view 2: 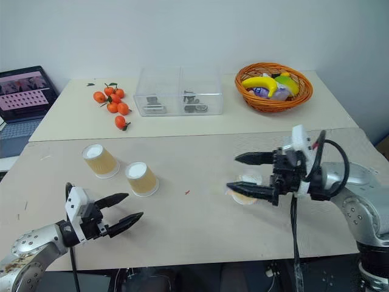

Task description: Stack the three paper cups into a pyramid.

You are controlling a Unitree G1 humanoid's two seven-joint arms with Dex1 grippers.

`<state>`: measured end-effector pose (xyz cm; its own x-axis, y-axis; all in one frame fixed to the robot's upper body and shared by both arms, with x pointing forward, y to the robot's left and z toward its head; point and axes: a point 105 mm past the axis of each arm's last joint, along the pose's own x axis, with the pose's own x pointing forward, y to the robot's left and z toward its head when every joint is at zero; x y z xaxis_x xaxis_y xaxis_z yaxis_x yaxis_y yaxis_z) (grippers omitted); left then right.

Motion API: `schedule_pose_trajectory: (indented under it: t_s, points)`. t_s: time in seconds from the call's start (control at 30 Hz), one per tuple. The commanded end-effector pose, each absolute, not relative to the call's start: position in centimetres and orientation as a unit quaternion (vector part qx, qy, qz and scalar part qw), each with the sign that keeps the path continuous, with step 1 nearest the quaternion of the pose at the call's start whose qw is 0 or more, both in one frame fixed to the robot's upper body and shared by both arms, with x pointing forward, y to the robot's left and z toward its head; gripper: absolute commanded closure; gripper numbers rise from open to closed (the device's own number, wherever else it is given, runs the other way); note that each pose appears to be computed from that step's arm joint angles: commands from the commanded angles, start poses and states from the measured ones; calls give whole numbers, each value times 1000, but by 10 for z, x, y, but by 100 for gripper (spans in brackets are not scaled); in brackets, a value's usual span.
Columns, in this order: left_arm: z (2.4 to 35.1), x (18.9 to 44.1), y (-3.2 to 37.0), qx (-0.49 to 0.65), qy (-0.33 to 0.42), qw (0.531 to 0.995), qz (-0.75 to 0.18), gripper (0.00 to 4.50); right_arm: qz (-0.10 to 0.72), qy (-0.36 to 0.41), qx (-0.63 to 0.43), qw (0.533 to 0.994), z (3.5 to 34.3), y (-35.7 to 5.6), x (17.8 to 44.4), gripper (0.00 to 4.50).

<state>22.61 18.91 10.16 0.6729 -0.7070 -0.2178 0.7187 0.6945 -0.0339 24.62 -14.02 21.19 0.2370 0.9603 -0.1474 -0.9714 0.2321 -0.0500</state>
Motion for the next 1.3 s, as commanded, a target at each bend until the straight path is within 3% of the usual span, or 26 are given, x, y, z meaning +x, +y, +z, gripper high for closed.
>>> schedule_pose_trajectory:
  t_s: [0.03, 0.33, 0.57, 1.3]
  points:
    - [114, 228, 191, 58, 87, 914, -392, 2, 636, 29, -69, 768, 215, -132, 241, 0]
    - [119, 230, 208, 61, 83, 931, -349, 2, 632, 36, -68, 771, 207, -137, 250, 0]
    - [136, 267, 215, 64, 32, 952, -298, 2, 623, 34, -74, 778, 205, -139, 254, 0]
    - [132, 309, 187, 41, 18, 940, -339, 2, 602, 18, -71, 795, 210, -141, 252, 0]
